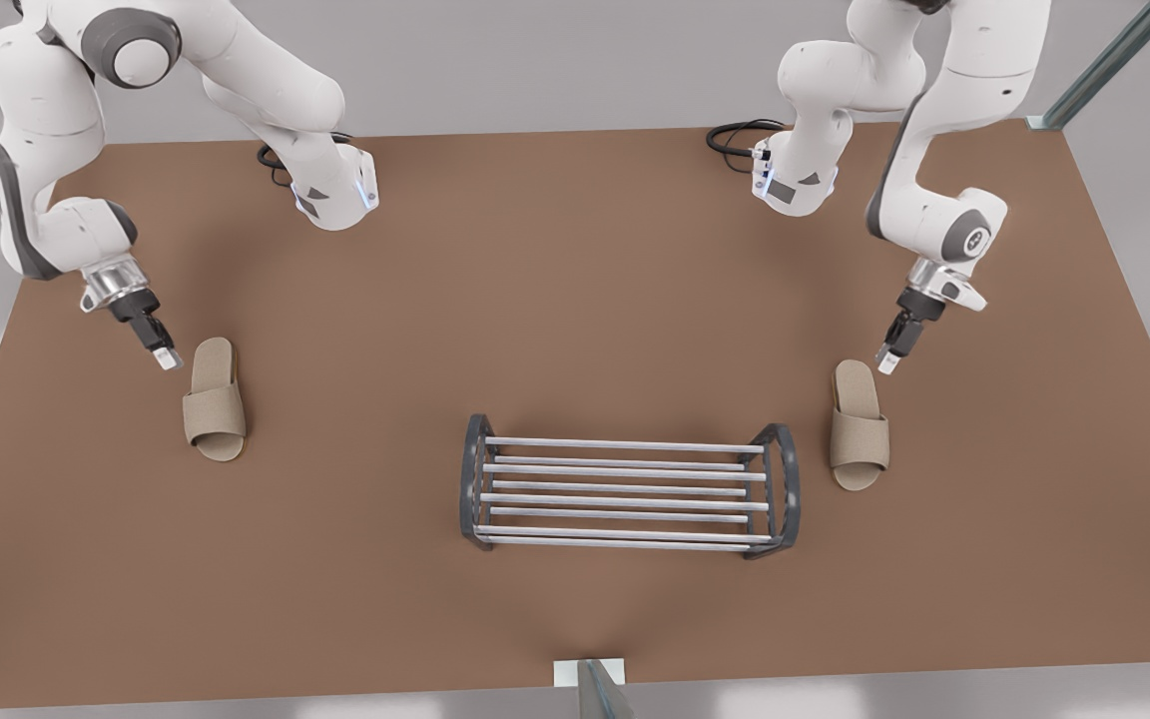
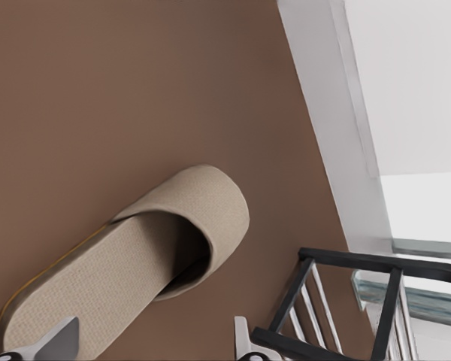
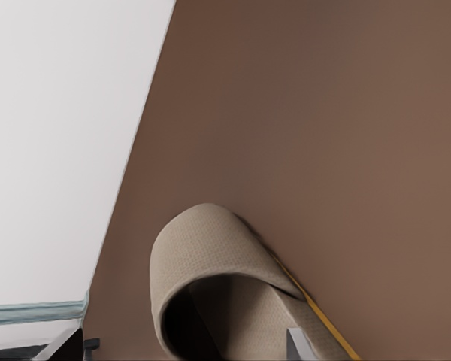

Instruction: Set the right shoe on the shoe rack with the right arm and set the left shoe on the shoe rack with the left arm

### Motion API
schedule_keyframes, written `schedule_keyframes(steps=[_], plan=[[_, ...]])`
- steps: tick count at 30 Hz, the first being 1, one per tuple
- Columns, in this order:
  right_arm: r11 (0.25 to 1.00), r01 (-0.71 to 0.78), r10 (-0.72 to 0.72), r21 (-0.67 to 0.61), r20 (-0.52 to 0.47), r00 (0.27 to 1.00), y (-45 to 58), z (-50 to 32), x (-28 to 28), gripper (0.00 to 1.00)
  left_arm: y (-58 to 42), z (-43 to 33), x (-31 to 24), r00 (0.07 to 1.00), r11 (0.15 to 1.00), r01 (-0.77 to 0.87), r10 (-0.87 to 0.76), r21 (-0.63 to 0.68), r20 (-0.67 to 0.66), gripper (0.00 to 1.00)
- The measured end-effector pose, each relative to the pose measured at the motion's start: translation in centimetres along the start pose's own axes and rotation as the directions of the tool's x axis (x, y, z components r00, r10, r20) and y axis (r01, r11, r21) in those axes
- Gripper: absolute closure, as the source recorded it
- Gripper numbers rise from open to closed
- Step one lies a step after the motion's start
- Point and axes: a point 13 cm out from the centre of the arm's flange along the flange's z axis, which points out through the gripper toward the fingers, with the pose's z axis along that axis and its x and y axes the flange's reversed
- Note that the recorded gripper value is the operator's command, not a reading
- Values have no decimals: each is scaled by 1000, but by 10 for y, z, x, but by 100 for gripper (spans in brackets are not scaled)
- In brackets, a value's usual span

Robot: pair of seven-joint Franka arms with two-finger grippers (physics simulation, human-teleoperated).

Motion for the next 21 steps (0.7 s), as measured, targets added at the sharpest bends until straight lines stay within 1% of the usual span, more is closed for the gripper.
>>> schedule_keyframes(steps=[2,6,10,13,18,21], plan=[[999,41,-40,-24,4,999,5,1,6,0,-4,4,-3,999,999,12,-13,47,32,0],[991,125,-124,-51,9,992,12,10,10,0,-19,10,-4,998,992,-17,10,127,55,0],[980,185,-185,-67,5,983,10,17,14,0,-13,22,-2,998,985,-38,30,167,49,0],[970,226,-227,-90,3,974,14,26,16,0,-28,30,-10,996,976,-76,65,206,56,0],[943,302,-303,-140,15,953,41,47,19,0,-22,49,-19,994,973,-105,96,207,51,0],[934,322,-322,-153,24,946,46,57,22,0,-15,55,-15,994,972,-109,103,207,39,0]])
